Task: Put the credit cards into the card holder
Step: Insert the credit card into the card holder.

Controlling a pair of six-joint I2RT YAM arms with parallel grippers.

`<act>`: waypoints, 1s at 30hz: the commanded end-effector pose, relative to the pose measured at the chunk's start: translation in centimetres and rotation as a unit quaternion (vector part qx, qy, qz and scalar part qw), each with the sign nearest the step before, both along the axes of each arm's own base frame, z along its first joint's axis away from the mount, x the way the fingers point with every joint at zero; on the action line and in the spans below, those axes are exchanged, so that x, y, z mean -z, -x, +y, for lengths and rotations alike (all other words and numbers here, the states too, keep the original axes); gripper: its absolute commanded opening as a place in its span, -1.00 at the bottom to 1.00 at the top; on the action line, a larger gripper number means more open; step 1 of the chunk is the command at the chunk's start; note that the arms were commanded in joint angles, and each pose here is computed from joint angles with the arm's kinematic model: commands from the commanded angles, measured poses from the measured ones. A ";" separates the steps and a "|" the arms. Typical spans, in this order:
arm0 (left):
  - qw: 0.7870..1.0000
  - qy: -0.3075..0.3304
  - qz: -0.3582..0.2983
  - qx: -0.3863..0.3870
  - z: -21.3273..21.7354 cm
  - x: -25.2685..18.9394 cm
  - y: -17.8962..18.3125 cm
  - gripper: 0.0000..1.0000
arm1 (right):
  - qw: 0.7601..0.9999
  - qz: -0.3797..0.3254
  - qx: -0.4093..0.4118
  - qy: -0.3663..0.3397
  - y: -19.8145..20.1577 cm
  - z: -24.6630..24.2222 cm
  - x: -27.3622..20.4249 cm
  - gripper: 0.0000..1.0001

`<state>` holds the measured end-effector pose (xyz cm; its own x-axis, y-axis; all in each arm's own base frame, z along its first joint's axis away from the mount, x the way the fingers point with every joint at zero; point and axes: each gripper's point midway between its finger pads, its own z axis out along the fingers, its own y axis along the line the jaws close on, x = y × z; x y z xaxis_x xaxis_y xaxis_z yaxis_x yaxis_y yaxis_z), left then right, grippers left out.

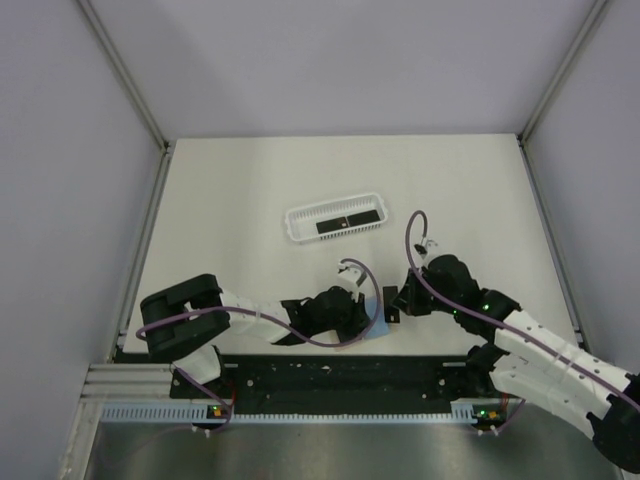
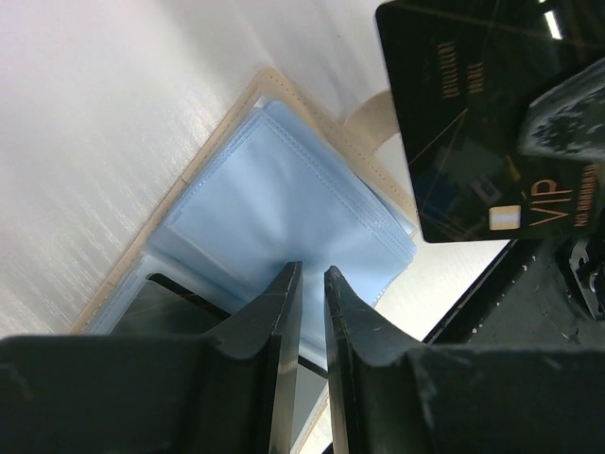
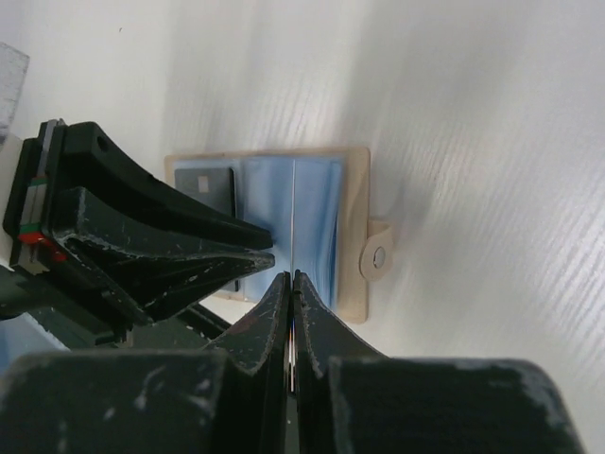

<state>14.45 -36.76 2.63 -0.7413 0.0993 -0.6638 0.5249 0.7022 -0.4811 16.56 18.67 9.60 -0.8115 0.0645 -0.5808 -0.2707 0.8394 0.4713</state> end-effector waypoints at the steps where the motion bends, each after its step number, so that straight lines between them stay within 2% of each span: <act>1: 0.998 -0.060 0.018 -0.007 2.8 3.0 0.8 -0.56 | 0.997 -0.039 0.008 -0.070 -1.4 1.7 -1.0 -1.00; 13: 0.998 -0.054 0.021 -0.003 2.5 2.9 0.9 -0.57 | 0.992 -0.073 0.057 -0.086 -2.8 0.9 0.2 -1.00; 19: 0.998 -0.053 0.023 -0.004 2.3 2.9 0.9 -0.59 | 0.992 -0.077 0.076 -0.070 -3.2 0.2 0.7 -1.00; 30: 0.998 -0.055 0.024 -0.005 2.3 2.8 0.9 -0.60 | 0.994 -0.069 0.066 -0.057 -3.2 0.4 1.4 -1.00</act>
